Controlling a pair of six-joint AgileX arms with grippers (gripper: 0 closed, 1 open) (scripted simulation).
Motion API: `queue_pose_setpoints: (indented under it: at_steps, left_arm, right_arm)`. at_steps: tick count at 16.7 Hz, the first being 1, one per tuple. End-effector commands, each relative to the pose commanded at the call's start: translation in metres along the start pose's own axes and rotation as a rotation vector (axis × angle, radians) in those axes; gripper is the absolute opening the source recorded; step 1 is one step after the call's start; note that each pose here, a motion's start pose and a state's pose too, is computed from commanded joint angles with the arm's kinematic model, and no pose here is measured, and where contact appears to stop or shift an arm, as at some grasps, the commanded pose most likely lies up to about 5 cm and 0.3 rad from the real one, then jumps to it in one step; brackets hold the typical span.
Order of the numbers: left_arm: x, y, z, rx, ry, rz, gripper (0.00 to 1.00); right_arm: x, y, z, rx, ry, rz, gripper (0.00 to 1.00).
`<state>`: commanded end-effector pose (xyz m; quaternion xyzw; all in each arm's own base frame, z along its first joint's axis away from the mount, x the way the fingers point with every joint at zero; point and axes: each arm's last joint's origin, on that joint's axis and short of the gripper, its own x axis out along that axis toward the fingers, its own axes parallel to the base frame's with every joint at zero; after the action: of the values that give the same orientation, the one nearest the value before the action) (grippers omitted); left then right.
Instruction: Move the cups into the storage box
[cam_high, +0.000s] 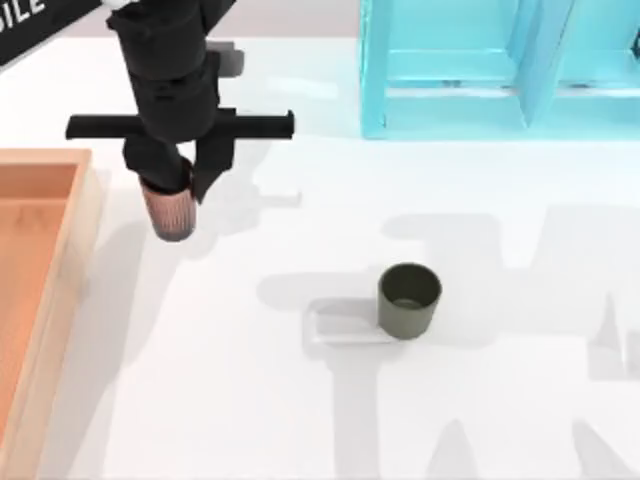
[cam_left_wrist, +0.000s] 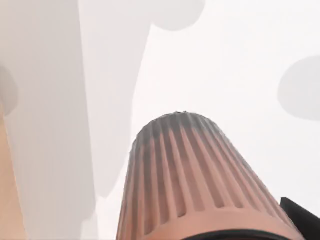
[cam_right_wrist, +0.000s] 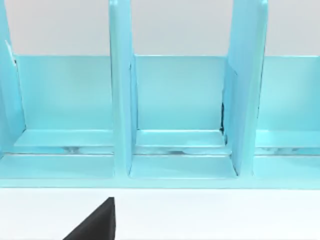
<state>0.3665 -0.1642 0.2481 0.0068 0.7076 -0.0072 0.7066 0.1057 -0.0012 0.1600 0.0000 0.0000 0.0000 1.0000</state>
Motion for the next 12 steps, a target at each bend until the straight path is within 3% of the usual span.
queue_pose_setpoints:
  at_steps: [6, 9, 12]
  left_arm:
    - [-0.005, 0.012, -0.003, 0.011, 0.001, -0.010, 0.00]
    - [-0.019, 0.057, -0.017, 0.035, 0.005, -0.026, 0.00]
    - [-0.030, 0.129, -0.036, 0.010, 0.015, -0.031, 0.00]
  right_arm:
    - [0.000, 0.000, 0.000, 0.000, 0.000, 0.000, 1.00]
    - [0.000, 0.000, 0.000, 0.000, 0.000, 0.000, 1.00]
    - [0.000, 0.000, 0.000, 0.000, 0.000, 0.000, 1.00]
